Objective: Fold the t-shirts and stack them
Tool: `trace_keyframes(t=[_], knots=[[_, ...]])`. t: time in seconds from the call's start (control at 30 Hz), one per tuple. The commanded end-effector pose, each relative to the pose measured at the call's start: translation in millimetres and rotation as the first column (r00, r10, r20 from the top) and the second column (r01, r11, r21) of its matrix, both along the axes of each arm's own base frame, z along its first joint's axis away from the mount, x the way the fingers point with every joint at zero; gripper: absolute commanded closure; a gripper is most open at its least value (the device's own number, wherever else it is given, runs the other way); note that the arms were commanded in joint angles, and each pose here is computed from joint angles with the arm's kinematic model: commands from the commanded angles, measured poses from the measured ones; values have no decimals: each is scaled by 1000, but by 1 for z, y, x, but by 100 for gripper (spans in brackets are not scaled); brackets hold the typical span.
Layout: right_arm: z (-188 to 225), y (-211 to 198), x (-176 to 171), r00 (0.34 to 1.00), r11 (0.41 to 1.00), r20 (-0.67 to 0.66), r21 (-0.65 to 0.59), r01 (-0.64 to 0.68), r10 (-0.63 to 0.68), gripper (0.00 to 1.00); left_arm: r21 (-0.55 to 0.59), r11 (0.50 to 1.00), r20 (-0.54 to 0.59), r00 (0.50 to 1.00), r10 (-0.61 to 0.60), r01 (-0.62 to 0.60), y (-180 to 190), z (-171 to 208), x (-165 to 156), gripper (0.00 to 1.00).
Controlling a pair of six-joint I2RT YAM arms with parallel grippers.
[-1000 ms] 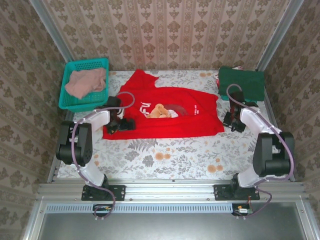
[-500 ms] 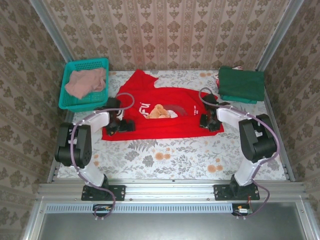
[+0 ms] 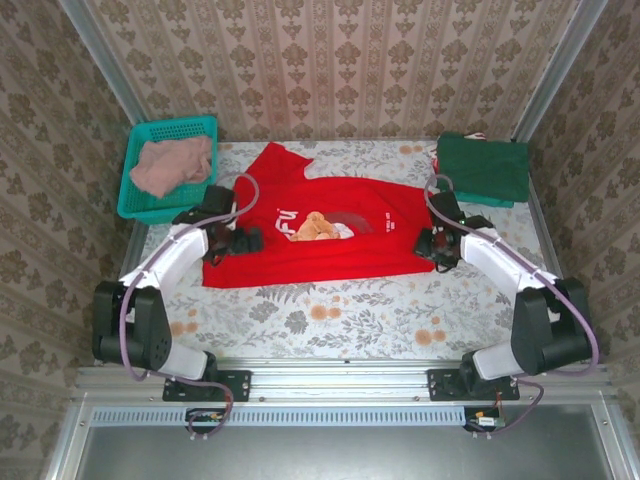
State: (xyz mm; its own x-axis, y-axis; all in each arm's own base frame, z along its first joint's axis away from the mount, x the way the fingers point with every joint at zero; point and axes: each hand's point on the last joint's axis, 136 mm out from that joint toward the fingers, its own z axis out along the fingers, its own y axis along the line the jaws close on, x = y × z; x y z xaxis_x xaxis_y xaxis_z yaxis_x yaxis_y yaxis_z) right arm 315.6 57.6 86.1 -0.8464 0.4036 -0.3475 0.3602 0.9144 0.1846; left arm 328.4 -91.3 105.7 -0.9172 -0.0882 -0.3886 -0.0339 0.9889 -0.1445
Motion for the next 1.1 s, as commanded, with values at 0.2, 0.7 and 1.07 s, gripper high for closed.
trace_keyframes(t=[0.2, 0.7, 1.07], knots=[[3, 16, 36, 999, 999, 30, 34, -36, 35, 55, -81, 996, -76, 997, 22, -29, -39, -40, 46, 28], [-69, 37, 31, 991, 994, -95, 67, -83, 89, 58, -4, 999, -87, 995, -40, 39, -53, -43, 117, 60], [-51, 23, 16, 994, 996, -67, 12, -89, 89, 56, -115, 988, -7, 994, -106, 105, -91, -23, 150, 46]])
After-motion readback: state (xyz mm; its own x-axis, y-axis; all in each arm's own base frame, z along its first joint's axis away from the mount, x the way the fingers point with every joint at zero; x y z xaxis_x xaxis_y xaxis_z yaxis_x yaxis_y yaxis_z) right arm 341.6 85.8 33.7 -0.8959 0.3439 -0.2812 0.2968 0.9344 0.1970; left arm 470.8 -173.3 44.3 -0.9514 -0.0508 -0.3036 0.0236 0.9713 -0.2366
